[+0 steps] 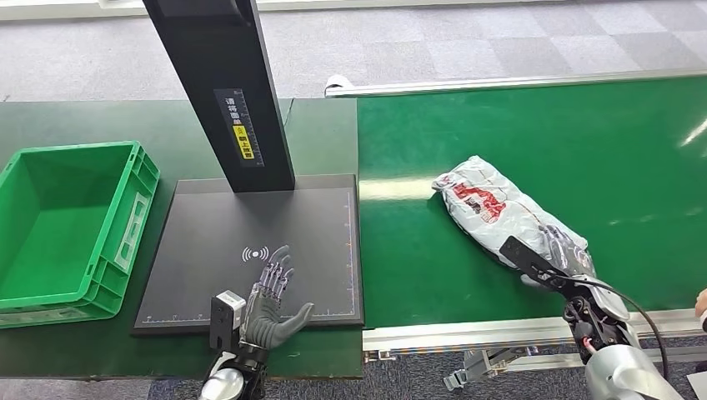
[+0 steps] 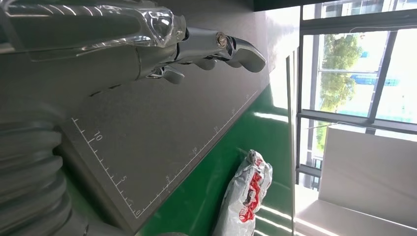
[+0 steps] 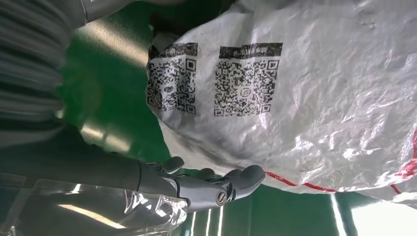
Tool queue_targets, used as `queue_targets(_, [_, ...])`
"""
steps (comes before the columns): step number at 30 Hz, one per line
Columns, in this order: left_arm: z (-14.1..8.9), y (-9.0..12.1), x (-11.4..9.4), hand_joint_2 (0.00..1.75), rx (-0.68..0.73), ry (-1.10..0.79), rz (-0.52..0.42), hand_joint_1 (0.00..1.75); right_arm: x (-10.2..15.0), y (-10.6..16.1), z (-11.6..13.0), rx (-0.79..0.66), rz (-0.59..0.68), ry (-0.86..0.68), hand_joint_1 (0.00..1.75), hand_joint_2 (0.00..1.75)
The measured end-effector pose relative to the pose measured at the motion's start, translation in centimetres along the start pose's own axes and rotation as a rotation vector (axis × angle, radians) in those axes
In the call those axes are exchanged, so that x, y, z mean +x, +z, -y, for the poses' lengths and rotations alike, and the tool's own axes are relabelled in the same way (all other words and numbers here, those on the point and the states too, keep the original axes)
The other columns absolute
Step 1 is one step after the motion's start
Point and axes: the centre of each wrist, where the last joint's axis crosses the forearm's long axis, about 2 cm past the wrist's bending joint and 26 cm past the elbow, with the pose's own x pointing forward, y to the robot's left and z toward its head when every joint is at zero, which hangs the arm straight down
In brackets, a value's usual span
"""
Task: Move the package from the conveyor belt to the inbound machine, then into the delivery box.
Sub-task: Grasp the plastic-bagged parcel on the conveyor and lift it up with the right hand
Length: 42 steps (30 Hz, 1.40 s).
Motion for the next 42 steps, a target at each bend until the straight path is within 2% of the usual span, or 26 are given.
queue_targets(2, [0.0, 0.0, 0.0, 1.75, -0.001, 0.0, 0.0, 0.0, 0.1, 0.1, -0.4, 0.016, 0.0, -0.01, 1.65, 1.75])
queue_targets(3, [0.1, 0.0, 0.0, 1.75, -0.002, 0.001, 0.0, 0.0, 0.2, 0.2, -0.6, 0.024, 0.003, -0.013, 1.74, 1.75])
queue_targets(16, [0.3, -0.1, 0.1, 1.75, -0.012, 0.0, -0.002, 0.0, 1.7, 0.5, -2.6, 0.036, 0.08, -0.034, 1.75, 1.75])
queue_targets(29, [0.2, -0.2, 0.2, 1.75, -0.008, -0.005, 0.004, 0.0, 3.7, 0.5, -2.6, -0.132, 0.277, -0.222, 1.75, 1.75])
queue_targets(34, [-0.5, -0.6, 1.3, 1.75, 0.022, -0.038, 0.06, 0.0, 7.3, 1.3, -0.5, -0.224, 0.403, -0.263, 1.75, 1.75])
queue_targets(38, [-1.8, -1.2, 2.6, 1.75, 0.062, -0.096, 0.125, 0.0, 11.7, 2.2, 2.2, -0.255, 0.547, -0.217, 1.75, 1.75])
queue_targets(42, [-3.1, -1.6, 4.0, 1.75, 0.111, -0.156, 0.194, 0.0, 14.8, 2.8, 3.1, -0.246, 0.657, -0.174, 1.75, 1.75])
